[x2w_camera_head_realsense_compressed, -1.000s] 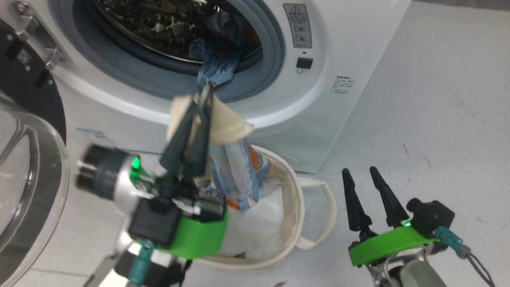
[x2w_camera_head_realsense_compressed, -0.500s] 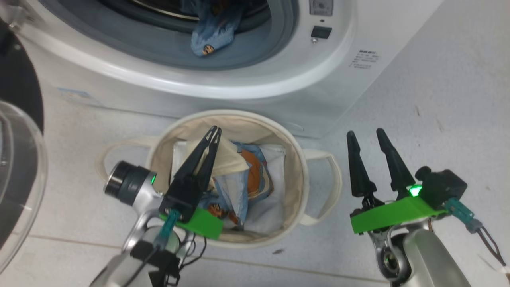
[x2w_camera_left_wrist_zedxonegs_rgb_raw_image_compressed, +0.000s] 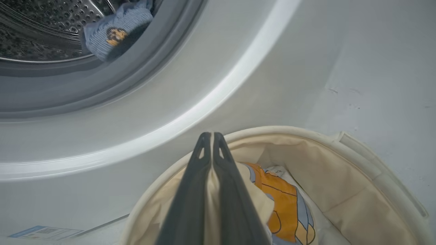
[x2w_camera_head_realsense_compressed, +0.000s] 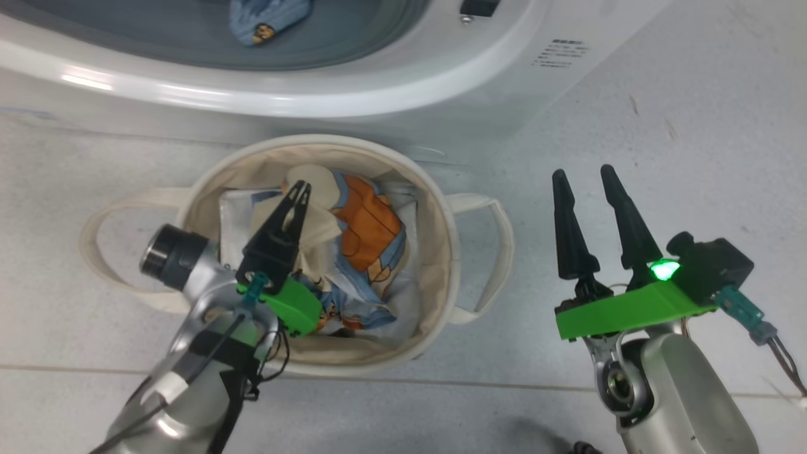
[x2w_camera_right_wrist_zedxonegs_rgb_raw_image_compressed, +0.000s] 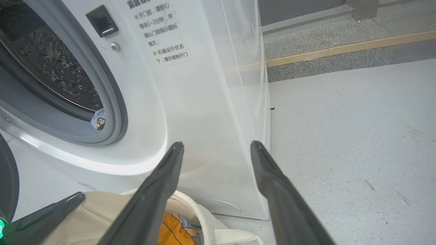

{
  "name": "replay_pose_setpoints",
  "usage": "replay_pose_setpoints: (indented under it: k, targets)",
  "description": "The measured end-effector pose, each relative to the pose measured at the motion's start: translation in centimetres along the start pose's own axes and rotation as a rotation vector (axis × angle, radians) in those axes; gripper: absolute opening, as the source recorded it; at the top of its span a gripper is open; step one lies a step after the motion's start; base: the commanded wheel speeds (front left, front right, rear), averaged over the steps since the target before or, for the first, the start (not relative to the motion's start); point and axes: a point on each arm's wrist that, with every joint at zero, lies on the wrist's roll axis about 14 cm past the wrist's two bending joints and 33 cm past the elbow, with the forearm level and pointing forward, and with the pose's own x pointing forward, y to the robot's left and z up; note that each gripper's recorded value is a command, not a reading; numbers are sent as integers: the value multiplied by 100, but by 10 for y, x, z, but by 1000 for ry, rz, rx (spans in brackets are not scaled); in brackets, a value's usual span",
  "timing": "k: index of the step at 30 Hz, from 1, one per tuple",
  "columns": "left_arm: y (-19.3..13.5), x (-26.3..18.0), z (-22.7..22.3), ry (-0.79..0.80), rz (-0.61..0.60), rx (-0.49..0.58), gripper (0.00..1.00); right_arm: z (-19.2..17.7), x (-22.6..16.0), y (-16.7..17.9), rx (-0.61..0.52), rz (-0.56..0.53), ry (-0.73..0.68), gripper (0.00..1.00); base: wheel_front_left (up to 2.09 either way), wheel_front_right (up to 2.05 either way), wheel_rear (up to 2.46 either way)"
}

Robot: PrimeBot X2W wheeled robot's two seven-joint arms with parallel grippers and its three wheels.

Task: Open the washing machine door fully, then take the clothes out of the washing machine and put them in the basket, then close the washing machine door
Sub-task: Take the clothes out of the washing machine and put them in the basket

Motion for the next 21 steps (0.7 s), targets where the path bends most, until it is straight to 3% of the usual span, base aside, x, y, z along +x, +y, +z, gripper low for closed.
replay_pose_setpoints:
  k: [7,8,9,15,21]
  targets:
    - [-3,9,-18,53,-15,-5,0,-3,0,-8,-6,-19,8,100,0,0,0]
    - [-5,9,-19,54,-20,-8,14,-3,0,-8,-5,-19,8,100,0,0,0]
    - [-5,9,-18,54,-20,-10,100,-3,0,-7,-4,-17,8,100,0,0,0]
    - [5,4,-6,28,18,-10,100,1,3,1,2,5,-5,100,0,0,0]
    - [16,-8,45,-108,68,-13,100,15,5,15,3,40,-43,100,0,0,0]
